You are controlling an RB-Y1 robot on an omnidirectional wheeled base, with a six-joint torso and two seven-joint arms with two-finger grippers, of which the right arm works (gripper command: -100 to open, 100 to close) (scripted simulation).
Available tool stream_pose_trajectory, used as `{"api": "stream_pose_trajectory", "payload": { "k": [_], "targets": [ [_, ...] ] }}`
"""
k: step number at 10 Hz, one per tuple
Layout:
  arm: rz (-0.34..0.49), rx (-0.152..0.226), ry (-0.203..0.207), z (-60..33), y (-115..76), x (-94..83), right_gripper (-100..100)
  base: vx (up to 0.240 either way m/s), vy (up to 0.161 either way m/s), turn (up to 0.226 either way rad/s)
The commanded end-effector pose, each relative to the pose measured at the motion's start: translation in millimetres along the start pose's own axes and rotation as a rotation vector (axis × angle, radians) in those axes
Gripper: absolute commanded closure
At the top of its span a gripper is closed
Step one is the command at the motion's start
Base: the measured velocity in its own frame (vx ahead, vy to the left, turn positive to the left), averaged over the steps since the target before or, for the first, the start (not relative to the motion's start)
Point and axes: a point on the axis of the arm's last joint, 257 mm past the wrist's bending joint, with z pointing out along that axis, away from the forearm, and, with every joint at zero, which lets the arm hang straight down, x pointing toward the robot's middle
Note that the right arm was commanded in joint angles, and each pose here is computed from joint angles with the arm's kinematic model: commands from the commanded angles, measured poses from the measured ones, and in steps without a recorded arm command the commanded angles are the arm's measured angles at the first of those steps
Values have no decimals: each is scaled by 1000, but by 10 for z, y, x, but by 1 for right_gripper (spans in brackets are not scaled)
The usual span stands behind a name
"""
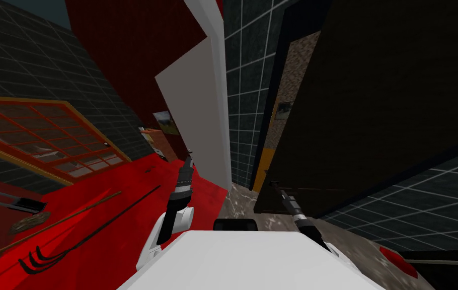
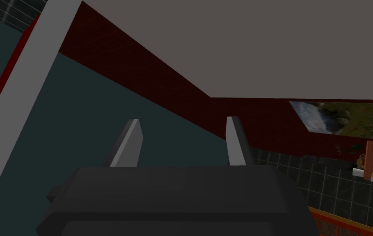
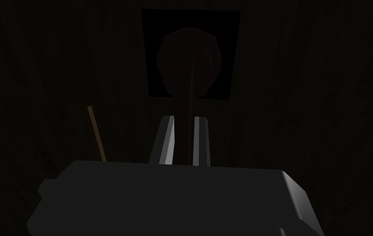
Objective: Pull the door open
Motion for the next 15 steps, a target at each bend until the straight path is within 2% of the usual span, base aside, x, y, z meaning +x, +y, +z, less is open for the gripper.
{"api": "stream_pose_trajectory", "payload": {
  "k": [1, 3, 4, 5, 8, 11, 14, 15],
  "targets": [
    [1, -4, 13, -72, 8, -9, 100, -144, -36, 89],
    [2, -5, 30, -162, 13, -16, 100, -151, -47, 108],
    [1, -1, 23, -133, 1, -22, 100, -68, -19, 22],
    [1, -1, 33, -254, -8, -40, 100, -155, -35, 223],
    [1, -2, 42, -372, -5, -66, 100, -186, -77, 150],
    [2, -4, 58, -559, 4, -103, 100, -178, -83, 196],
    [3, -5, 68, -673, 12, -124, 100, -172, -37, 103],
    [2, -2, 67, -630, 9, -111, 100, -82, -19, 22]
  ]
}}
